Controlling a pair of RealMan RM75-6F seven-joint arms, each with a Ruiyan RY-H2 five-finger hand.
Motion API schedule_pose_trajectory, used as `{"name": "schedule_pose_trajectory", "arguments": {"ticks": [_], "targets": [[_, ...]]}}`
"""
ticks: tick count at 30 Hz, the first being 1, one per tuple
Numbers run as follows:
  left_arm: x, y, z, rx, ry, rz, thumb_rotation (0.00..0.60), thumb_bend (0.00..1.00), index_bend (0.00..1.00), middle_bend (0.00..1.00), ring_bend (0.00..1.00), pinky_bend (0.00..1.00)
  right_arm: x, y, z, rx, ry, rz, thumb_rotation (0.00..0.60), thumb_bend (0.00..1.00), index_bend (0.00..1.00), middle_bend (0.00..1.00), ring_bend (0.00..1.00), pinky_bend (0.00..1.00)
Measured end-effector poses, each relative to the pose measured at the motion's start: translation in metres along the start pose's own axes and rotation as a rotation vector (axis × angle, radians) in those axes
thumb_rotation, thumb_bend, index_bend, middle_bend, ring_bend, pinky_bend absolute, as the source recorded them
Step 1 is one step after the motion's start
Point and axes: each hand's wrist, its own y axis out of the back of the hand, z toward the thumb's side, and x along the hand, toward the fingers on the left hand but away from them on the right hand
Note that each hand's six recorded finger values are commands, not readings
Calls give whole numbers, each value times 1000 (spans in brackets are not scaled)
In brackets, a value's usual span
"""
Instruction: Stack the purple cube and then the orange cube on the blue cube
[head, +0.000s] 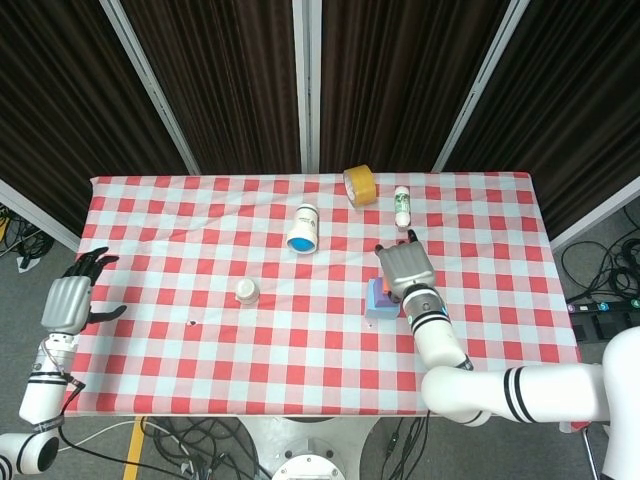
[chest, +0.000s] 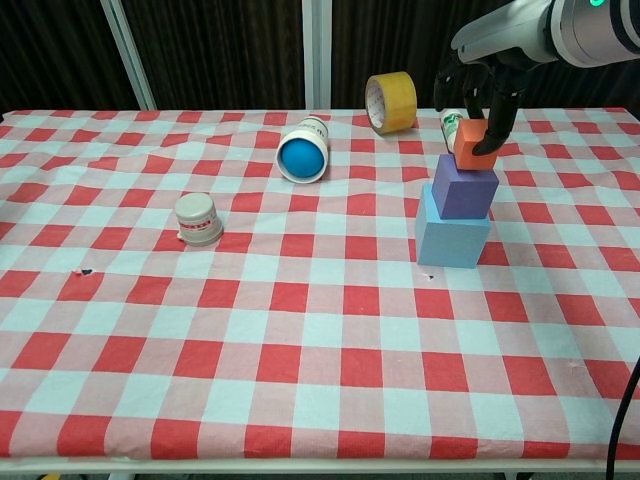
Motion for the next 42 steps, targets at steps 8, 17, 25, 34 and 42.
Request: {"name": "schedule_pose_trajectory", "arguments": {"ticks": [8,17,25,34,42], "targets": [[0,0,0,-1,0,-1,600,112,278,240,163,288,-1,-3,1,5,1,9,600,191,218,541,238,0],[0,0,-1,-3,3,-2,600,111,278,240,163,288,-2,-5,1,7,2,23,600,157,220,498,237,0],[0,0,-1,-4,2,-2,600,111,279,240,163,288,-1,-4,2,20,11,32,600,121,208,413,203,0],[0,0,-1,-3,1,-1,600,111,278,240,163,288,7,7,4,3,40,5,600,115,184,338,152,0],[0,0,0,-1,-2,-1,600,111,279,240,163,288,35,44,1,3,102,-170,600,98,181,342,139,0]]}}
